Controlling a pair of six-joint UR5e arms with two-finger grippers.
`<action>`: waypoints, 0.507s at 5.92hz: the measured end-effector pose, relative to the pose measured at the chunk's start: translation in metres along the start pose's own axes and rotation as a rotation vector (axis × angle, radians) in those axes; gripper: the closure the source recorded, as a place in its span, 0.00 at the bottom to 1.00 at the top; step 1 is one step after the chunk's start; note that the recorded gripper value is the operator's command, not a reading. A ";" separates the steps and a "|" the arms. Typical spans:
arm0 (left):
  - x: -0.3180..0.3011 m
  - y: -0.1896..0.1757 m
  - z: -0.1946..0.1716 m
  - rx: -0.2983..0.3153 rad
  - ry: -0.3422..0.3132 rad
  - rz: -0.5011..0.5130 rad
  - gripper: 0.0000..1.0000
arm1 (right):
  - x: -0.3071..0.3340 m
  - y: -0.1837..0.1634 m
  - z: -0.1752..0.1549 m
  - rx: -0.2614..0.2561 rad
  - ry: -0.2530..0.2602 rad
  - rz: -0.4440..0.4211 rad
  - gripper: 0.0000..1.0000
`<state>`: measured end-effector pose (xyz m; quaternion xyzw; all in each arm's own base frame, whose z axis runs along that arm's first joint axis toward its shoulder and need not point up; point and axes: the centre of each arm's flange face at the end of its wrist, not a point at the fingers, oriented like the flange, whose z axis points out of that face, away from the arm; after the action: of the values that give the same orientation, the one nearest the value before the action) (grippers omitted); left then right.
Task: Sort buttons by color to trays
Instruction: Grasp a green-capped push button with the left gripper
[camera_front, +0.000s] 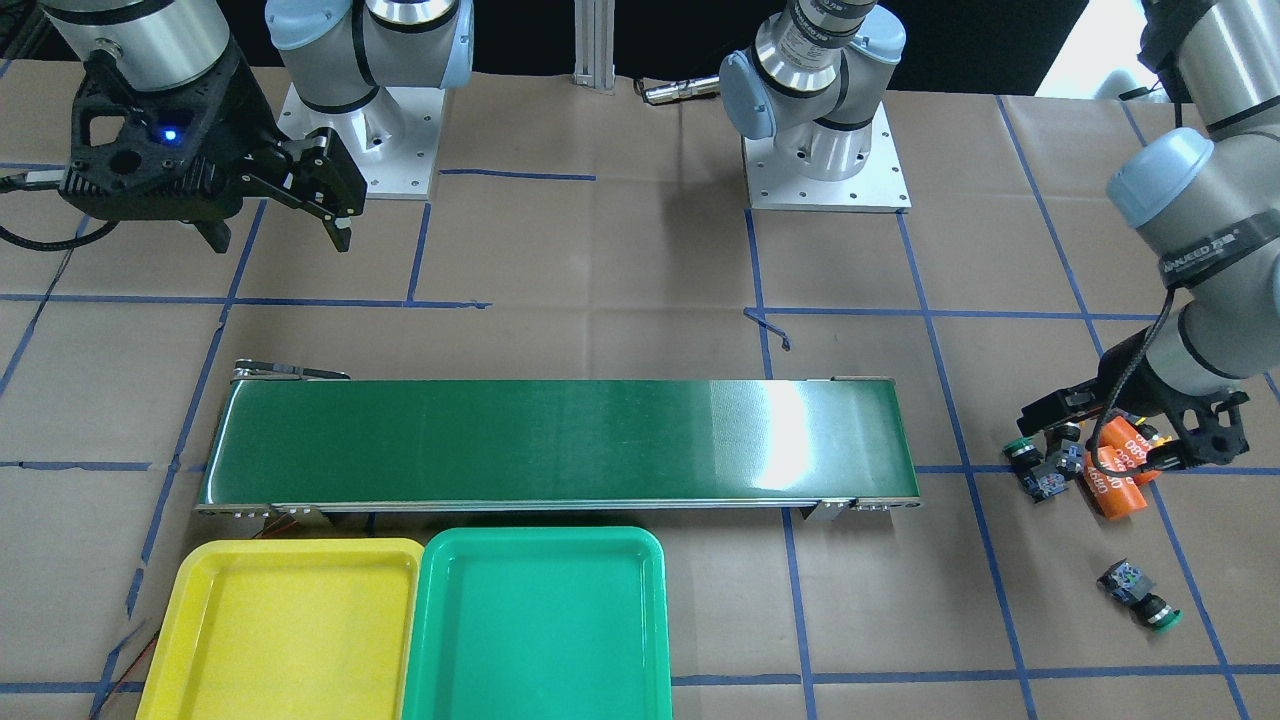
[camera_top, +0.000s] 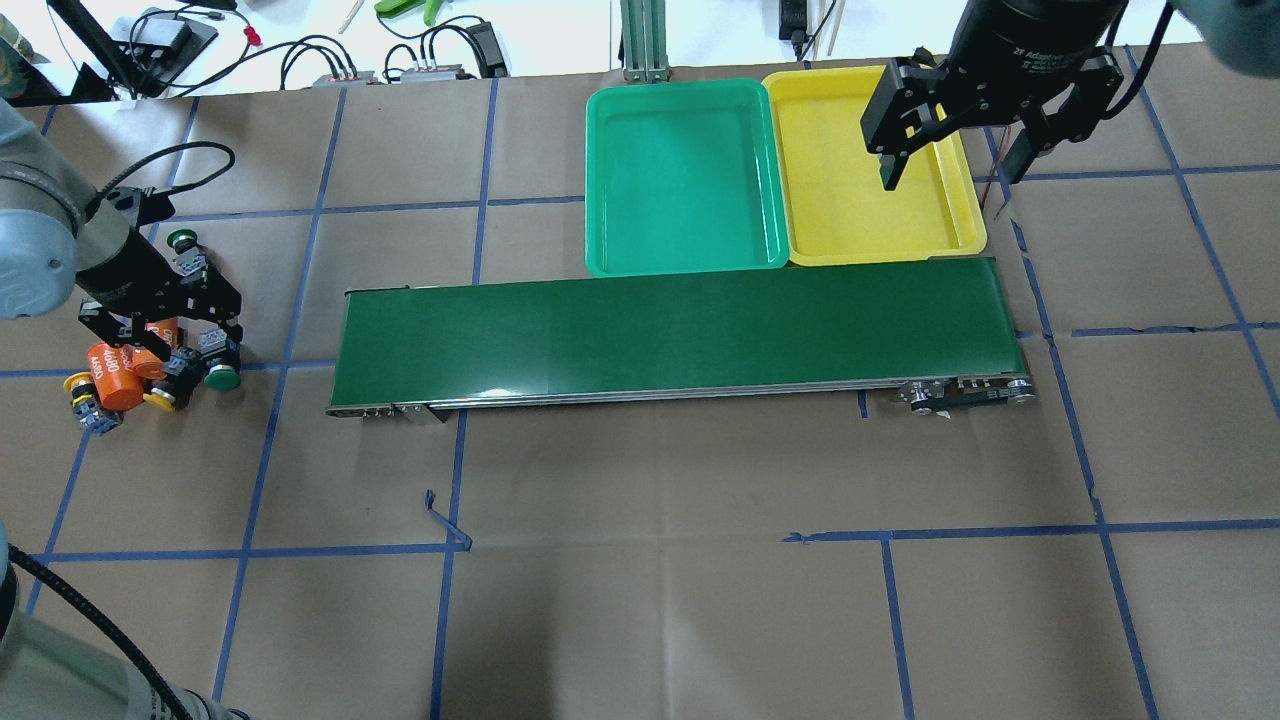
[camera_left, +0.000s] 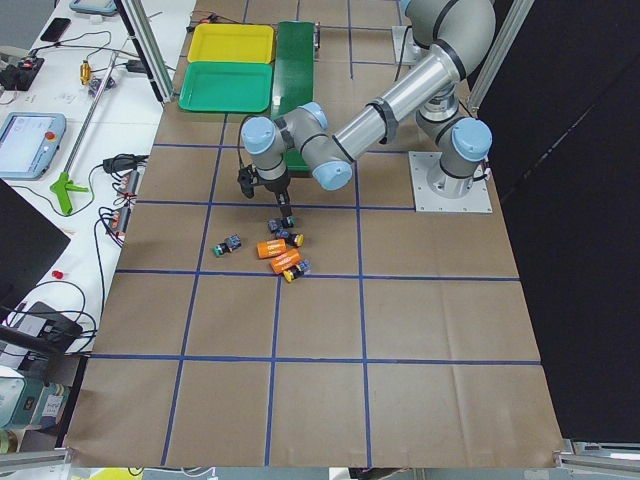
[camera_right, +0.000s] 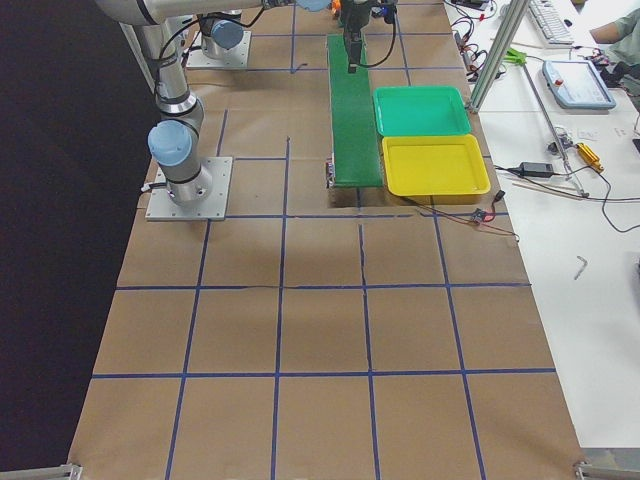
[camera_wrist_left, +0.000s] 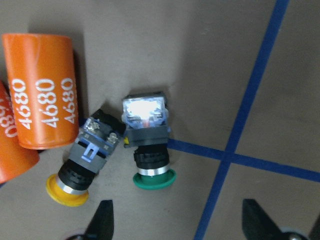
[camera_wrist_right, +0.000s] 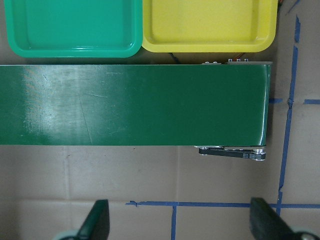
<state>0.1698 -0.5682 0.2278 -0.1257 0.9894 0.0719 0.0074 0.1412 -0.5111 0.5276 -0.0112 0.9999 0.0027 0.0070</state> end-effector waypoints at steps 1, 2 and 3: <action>-0.006 -0.008 0.017 0.009 -0.048 0.000 0.07 | 0.000 0.000 0.000 0.000 0.000 0.000 0.00; -0.005 -0.011 0.026 0.009 -0.065 0.001 0.07 | 0.000 0.000 0.000 0.000 0.000 0.000 0.00; -0.001 -0.012 0.031 0.007 -0.070 0.004 0.09 | 0.000 0.000 0.000 0.000 0.000 0.000 0.00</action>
<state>0.1739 -0.5752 0.1959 -0.1209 0.9891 0.0728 0.0422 0.1413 -0.5109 0.5277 -0.0112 0.9999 0.0026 0.0070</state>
